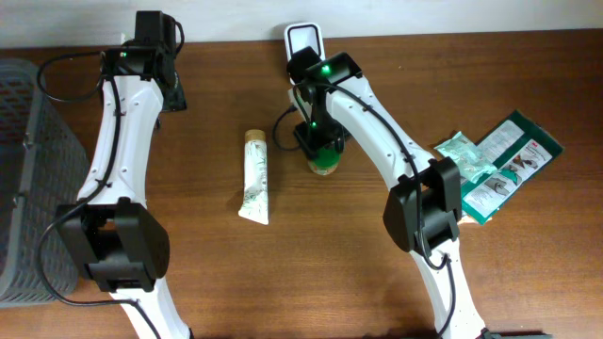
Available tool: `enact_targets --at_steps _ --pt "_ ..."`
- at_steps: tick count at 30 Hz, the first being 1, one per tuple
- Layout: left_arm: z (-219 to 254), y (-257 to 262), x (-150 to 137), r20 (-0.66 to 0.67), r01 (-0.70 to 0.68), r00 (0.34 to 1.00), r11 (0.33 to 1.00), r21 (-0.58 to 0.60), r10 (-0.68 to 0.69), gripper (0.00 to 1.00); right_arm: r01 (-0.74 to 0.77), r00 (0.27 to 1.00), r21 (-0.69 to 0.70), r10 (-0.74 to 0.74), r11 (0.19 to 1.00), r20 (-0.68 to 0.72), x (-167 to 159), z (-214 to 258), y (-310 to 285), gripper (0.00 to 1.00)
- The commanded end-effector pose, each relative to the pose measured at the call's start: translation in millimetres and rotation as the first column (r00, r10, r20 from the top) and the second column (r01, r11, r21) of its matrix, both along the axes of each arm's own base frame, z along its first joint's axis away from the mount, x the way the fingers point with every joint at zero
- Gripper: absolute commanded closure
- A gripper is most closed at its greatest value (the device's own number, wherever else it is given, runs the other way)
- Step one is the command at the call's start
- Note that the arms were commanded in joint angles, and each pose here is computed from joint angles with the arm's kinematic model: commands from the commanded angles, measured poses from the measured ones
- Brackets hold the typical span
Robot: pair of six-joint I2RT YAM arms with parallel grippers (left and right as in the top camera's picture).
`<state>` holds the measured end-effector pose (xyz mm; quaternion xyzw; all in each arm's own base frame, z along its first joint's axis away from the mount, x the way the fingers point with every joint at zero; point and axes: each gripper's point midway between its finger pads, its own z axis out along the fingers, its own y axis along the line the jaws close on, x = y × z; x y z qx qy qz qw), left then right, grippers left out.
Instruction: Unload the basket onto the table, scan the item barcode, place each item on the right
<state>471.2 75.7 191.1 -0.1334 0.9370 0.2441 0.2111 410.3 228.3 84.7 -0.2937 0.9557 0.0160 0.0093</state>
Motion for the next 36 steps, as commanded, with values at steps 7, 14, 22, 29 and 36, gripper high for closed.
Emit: enact_targets --at_steps 7,14,22,29,36 --pt "5.7 1.9 -0.3 0.012 -0.004 1.000 1.000 0.010 0.004 0.01 -0.551 0.832 0.142 0.553 0.822 0.027 -27.1 8.2 40.4 0.27" --pt "5.7 1.9 -0.3 0.012 -0.004 1.000 1.000 0.010 0.004 0.01 -0.326 0.945 0.154 0.320 0.933 0.068 -7.1 8.7 49.2 0.02" --pt "5.7 1.9 -0.3 0.012 -0.004 1.000 1.000 0.010 0.004 0.01 -0.148 0.988 0.084 0.150 0.986 -0.022 -10.0 -19.7 36.5 0.05" --pt "5.6 1.8 -0.3 0.012 -0.004 1.000 1.000 0.009 0.004 0.01 -0.145 0.986 0.065 0.150 0.987 -0.067 -19.7 -29.2 30.7 0.14" --pt "5.7 1.9 -0.3 0.012 -0.004 1.000 1.000 0.010 0.004 0.01 -0.144 0.987 0.039 0.147 0.989 -0.071 -19.6 -37.1 25.2 0.25"
